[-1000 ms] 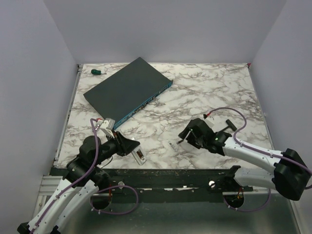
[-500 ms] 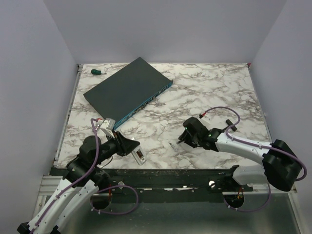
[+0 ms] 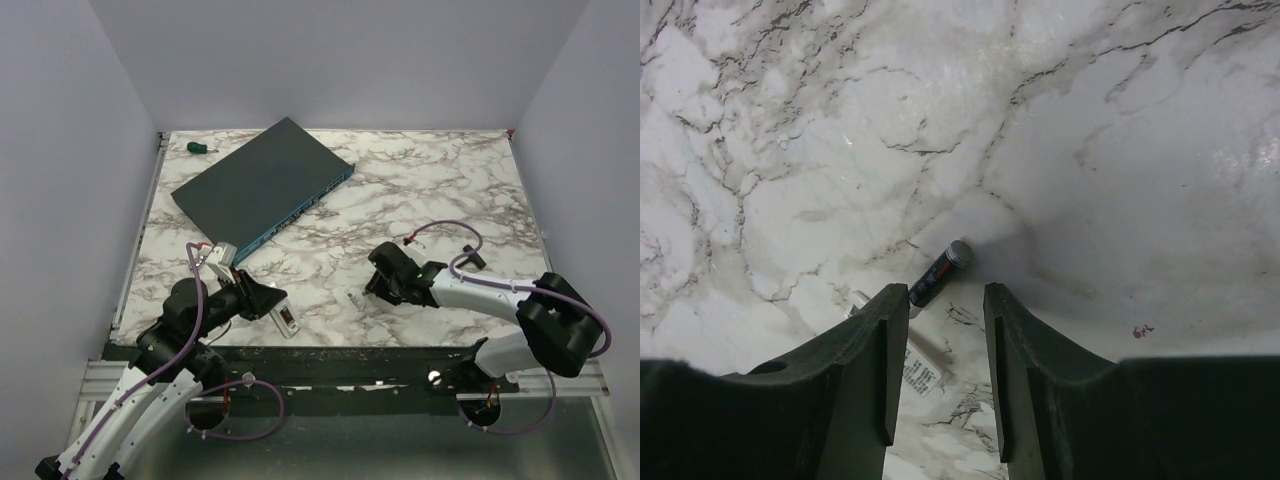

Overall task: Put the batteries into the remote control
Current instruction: Adjust the battery at the center of the board.

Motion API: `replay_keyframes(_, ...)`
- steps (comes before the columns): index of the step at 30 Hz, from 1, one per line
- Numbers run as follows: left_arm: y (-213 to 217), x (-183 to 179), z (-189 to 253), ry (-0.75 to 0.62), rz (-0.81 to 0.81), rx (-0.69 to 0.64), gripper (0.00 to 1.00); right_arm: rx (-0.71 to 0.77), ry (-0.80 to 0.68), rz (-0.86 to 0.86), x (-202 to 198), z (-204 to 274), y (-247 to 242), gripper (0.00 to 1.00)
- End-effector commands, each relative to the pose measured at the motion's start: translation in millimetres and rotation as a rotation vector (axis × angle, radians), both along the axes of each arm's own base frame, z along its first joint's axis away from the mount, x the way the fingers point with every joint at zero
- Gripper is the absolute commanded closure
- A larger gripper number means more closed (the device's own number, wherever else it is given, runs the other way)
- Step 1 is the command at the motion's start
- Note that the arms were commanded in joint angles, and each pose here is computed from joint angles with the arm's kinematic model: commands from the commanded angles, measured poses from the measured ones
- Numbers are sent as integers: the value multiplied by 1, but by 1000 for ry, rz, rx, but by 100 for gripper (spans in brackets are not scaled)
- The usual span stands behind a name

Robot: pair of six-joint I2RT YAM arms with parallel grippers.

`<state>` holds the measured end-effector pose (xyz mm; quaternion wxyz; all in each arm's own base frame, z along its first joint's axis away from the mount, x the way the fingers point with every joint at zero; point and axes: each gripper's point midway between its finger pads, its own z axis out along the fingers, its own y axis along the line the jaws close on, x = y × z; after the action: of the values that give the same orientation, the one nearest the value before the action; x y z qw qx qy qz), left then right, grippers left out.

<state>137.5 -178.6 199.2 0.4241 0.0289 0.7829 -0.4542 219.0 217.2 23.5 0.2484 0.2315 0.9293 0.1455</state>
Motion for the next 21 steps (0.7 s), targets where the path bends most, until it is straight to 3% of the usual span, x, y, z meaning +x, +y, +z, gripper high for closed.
replay_keyframes(1,0,-1,17,-48,-10,-19,100,-3,-16,-19,8,-1,4,57)
replay_keyframes(12,2,-1,15,-45,-1,-16,100,-80,-4,-15,12,-11,-2,58)
replay_keyframes(21,1,0,13,-41,-1,-14,100,-183,29,33,11,-18,-9,66)
